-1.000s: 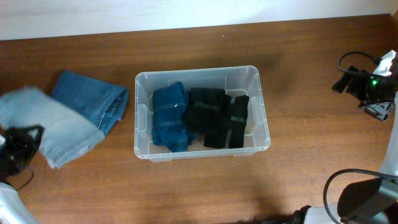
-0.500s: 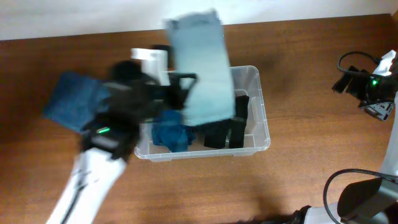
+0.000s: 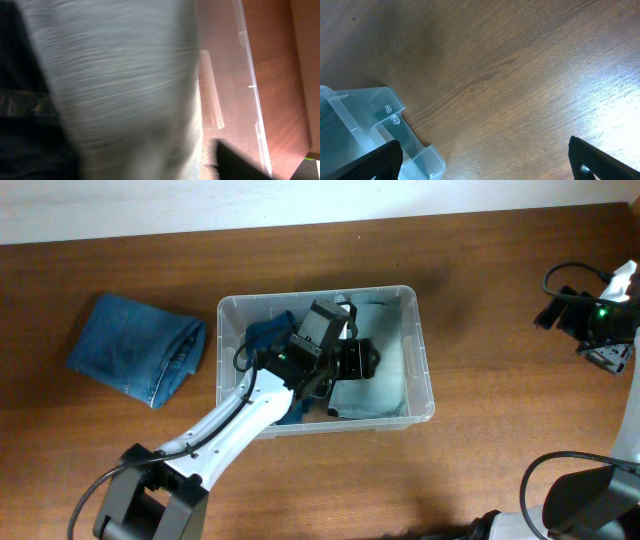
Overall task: Pack container
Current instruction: 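Lay the light-blue denim with the left gripper over the black garments, then carry the blue denim garment with the left gripper onto the box's left side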
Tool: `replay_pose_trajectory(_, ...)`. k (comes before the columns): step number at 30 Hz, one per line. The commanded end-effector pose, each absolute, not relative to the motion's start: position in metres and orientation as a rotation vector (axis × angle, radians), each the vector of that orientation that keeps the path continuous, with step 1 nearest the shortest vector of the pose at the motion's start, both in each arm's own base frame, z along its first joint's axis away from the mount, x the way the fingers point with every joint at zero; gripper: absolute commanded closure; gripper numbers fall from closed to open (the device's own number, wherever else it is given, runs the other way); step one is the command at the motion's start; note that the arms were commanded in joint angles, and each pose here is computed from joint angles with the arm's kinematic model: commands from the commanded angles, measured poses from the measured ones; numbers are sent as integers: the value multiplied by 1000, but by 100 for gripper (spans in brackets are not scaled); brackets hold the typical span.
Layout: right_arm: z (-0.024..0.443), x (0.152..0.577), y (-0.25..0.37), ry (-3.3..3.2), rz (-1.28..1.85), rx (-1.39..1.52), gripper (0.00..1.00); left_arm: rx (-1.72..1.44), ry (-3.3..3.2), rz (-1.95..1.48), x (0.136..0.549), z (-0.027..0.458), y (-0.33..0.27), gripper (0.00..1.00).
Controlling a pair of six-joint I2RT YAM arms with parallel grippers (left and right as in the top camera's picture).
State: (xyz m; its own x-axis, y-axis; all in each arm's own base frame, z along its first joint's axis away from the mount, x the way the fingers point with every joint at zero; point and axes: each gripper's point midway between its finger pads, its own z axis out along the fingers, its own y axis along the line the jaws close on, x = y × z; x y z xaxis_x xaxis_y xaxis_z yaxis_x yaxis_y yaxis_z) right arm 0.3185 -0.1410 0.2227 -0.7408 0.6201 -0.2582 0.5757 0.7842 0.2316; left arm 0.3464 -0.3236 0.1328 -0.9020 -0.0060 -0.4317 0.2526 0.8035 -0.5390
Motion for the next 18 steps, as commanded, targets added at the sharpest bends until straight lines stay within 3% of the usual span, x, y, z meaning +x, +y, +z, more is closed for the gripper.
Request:
replay_pose_trajectory(1, 221, 319, -138, 2661, 208, 904, 1, 232, 2501, -778, 371, 151, -302, 1)
replay_pose_trajectory(5, 221, 319, -137, 2661, 209, 904, 2, 13, 2414, -493, 407, 207, -194, 1)
replay_pose_trajectory(10, 221, 320, -138, 2660, 209, 904, 1, -356, 2259, -210, 411, 265, -36, 1)
replay_pose_trajectory(13, 221, 320, -138, 2660, 209, 904, 2, -551, 2256, -142, 400, 261, 32, 1)
replay_pose_trajectory(18, 222, 320, -138, 2660, 209, 903, 2, -934, 2402, -155, 374, 187, 122, 1)
